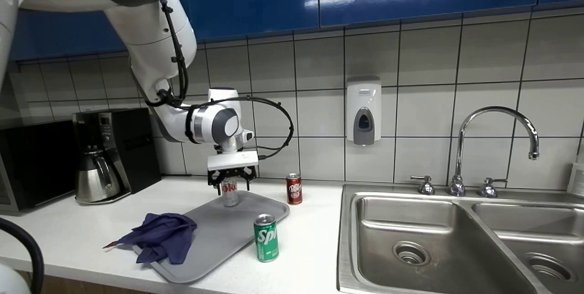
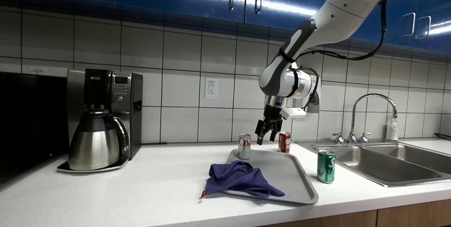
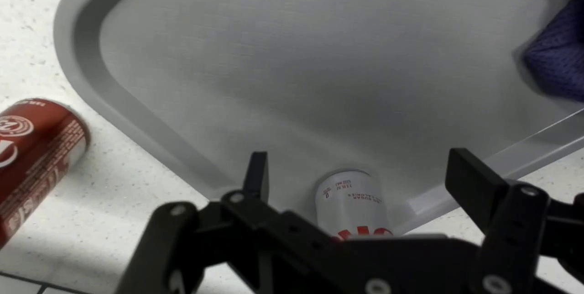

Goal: Remove the green and grey cans from the tray

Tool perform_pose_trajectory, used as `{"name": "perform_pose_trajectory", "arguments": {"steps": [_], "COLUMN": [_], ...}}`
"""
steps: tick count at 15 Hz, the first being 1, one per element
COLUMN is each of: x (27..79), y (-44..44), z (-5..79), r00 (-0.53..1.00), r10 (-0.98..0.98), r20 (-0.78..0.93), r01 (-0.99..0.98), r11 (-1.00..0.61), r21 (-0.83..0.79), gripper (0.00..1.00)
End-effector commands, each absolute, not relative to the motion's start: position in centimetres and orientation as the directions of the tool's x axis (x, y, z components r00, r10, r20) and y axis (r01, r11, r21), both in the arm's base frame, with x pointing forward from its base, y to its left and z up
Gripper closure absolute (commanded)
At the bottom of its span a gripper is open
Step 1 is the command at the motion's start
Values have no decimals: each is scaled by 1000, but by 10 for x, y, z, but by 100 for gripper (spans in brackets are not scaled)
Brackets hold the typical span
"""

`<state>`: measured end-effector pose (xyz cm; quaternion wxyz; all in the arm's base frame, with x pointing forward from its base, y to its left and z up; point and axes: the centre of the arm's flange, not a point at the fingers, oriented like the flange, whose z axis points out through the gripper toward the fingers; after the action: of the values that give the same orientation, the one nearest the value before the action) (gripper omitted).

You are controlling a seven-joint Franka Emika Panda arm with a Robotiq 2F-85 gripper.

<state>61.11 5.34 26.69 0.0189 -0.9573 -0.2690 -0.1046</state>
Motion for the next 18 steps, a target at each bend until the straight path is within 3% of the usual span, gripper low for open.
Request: {"name": "perform_pose_trajectory", "arguments": {"steps": [1,18], "x": [633,680], "y": [64,100], "z": [267,251], "r00": [830,804], "r10": [525,576], "r20": [187,150], "r01": [532,579], "r11": [-847,-815], "r21": [14,26], "gripper": [0,0]}}
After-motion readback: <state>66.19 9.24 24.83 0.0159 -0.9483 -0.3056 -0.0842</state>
